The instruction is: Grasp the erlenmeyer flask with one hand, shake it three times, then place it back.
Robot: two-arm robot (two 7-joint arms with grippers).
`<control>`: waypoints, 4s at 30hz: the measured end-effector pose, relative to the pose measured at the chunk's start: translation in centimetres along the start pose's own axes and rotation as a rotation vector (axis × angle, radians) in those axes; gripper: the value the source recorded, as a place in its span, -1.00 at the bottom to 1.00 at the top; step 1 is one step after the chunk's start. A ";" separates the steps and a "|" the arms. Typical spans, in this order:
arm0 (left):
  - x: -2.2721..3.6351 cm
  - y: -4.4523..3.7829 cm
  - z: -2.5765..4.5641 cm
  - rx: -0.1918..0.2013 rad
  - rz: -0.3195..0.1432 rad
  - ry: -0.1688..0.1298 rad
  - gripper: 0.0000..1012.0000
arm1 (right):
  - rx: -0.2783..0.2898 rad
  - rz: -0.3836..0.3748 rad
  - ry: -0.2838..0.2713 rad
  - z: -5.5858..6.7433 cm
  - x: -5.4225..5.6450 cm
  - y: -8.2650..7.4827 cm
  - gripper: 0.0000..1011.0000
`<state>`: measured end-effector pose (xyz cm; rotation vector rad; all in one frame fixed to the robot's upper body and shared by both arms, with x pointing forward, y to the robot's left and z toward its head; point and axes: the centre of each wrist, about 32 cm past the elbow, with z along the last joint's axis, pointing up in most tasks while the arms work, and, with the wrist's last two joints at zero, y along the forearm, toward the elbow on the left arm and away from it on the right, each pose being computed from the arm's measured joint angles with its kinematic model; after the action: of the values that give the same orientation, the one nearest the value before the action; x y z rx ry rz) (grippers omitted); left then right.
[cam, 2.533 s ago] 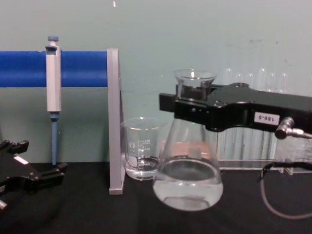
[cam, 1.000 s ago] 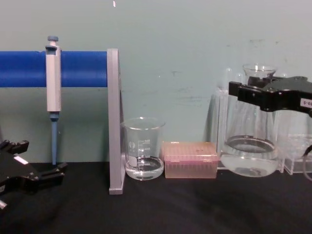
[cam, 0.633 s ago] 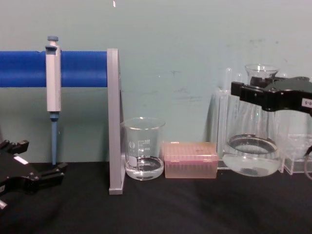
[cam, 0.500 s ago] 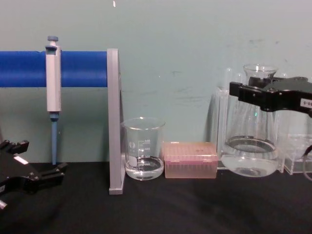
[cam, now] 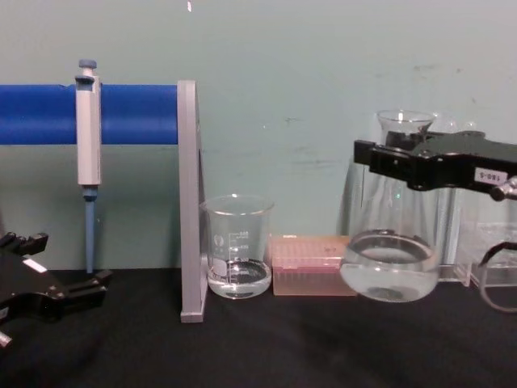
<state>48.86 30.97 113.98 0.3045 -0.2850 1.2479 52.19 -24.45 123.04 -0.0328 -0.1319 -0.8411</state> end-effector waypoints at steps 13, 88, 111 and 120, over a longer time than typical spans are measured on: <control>0.00 0.00 0.00 0.000 0.000 0.000 0.98 | 0.008 0.087 0.022 0.1 -1.6 0.4 -0.10; 0.00 0.00 0.00 0.000 0.000 0.000 0.98 | -0.081 0.188 0.050 -7.3 -3.3 2.4 -0.10; 0.00 0.00 0.00 0.000 0.000 0.000 0.98 | -0.100 0.188 0.051 -7.9 -3.4 2.5 -0.10; 0.00 0.00 0.00 0.000 0.000 0.000 0.98 | -0.105 0.188 0.043 -7.9 -3.4 2.5 -0.10</control>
<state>48.86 30.96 113.98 0.3044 -0.2851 1.2480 52.65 -20.93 114.80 -0.1237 -0.0432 -0.6598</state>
